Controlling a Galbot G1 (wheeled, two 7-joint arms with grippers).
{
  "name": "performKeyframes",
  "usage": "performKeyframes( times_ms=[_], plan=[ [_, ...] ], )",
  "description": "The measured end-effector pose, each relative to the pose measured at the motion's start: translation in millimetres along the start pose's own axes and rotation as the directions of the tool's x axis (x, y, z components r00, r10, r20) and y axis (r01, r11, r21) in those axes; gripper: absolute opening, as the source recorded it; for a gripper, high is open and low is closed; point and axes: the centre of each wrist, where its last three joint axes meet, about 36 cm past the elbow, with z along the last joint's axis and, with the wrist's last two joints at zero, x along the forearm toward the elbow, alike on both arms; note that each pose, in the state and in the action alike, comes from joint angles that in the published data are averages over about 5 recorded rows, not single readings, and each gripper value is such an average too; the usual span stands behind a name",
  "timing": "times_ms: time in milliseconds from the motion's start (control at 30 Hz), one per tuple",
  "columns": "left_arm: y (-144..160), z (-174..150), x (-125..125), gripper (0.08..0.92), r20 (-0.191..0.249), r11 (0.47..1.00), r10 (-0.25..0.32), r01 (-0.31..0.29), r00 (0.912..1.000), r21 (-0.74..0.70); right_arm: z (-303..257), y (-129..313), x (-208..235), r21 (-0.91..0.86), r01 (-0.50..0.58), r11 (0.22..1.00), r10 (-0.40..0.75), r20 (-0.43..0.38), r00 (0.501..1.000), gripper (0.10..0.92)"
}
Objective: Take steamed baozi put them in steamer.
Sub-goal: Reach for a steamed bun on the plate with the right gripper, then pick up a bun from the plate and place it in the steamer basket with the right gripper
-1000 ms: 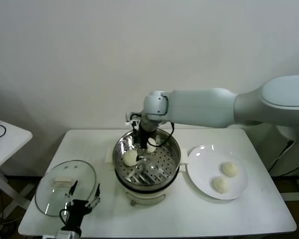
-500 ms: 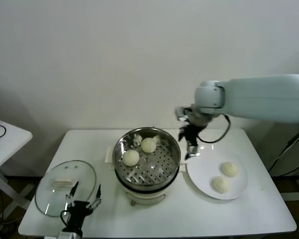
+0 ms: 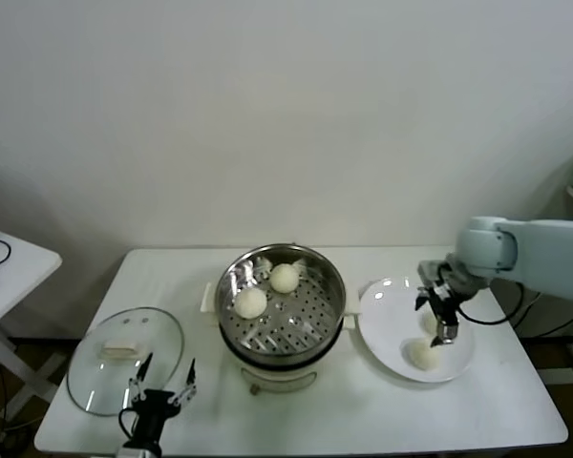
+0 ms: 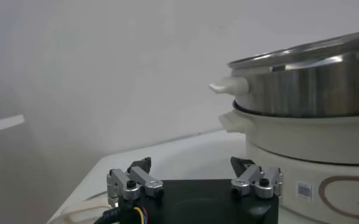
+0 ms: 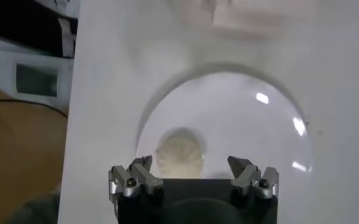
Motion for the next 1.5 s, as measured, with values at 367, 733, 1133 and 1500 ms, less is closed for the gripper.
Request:
performKeyframes(
  times_ms=[367, 733, 1133, 1500],
  plan=[
    [-1, 6, 3, 0.823, -0.019, 1.000, -0.010, 0.010, 0.9998, -0.005, 23, 1, -57, -0.008, 0.014, 1.000, -0.014, -0.018, 1.000, 0.823],
    [1, 7, 4, 0.823, -0.023, 1.000, -0.019, 0.019, 0.9996, -0.008, 18, -5, -86, -0.012, 0.015, 1.000, -0.015, -0.009, 1.000, 0.813],
    [0, 6, 3, 0.823, -0.022, 1.000, -0.016, 0.015, 0.9996, -0.008, 16, -8, -87, -0.003, 0.022, 1.000, -0.022, 0.000, 1.000, 0.619],
    [1, 4, 5, 0.823, -0.019, 1.000, -0.012, 0.011, 0.9998, -0.015, -14, -38, 3, 0.151, -0.017, 0.988, 0.012, 0.032, 0.999, 0.624]
  ],
)
